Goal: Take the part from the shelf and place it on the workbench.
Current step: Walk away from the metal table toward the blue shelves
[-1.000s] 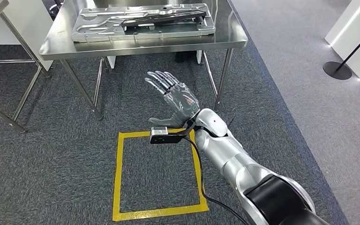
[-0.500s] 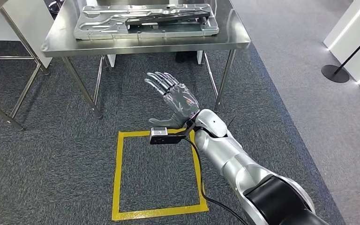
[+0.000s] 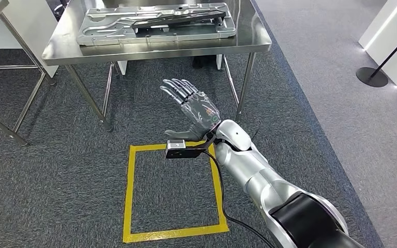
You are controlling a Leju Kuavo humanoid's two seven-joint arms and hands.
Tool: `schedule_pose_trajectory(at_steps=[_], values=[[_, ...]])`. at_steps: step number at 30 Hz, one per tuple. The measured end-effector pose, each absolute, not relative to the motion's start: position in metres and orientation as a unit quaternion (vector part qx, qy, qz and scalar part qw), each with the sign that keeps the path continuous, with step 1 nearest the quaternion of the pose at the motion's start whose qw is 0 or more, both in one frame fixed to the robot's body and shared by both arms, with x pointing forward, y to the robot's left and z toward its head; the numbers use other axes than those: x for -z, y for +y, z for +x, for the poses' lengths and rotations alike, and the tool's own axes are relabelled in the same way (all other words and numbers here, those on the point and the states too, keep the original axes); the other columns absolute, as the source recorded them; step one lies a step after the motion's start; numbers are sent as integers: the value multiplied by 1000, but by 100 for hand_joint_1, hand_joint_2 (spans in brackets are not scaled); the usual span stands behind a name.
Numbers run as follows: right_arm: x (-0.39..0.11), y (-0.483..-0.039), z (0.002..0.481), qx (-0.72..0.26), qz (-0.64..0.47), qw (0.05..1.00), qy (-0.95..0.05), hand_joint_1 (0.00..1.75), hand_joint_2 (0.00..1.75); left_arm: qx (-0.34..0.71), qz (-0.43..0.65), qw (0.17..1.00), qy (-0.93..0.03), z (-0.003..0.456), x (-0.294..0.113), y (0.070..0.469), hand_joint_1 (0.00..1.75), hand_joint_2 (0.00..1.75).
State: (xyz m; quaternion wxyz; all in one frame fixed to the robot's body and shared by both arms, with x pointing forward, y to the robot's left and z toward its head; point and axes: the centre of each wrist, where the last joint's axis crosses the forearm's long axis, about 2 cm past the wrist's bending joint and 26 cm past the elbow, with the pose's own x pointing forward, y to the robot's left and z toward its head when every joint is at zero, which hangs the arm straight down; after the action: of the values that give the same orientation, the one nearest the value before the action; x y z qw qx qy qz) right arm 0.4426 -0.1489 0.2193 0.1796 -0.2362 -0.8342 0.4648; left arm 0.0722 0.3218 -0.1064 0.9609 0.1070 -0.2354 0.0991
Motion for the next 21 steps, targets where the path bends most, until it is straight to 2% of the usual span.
schedule_pose_trajectory(at_steps=[20, 21], values=[[-215, -149, 441, -466, -234, 184, -833, 0, 0, -99, 108, 961, -235, 72, 106, 322, 0, 0], [-214, -149, 440, -467, -234, 185, -833, 0, 44, -99, 107, 961, -235, 72, 106, 322, 0, 0]])
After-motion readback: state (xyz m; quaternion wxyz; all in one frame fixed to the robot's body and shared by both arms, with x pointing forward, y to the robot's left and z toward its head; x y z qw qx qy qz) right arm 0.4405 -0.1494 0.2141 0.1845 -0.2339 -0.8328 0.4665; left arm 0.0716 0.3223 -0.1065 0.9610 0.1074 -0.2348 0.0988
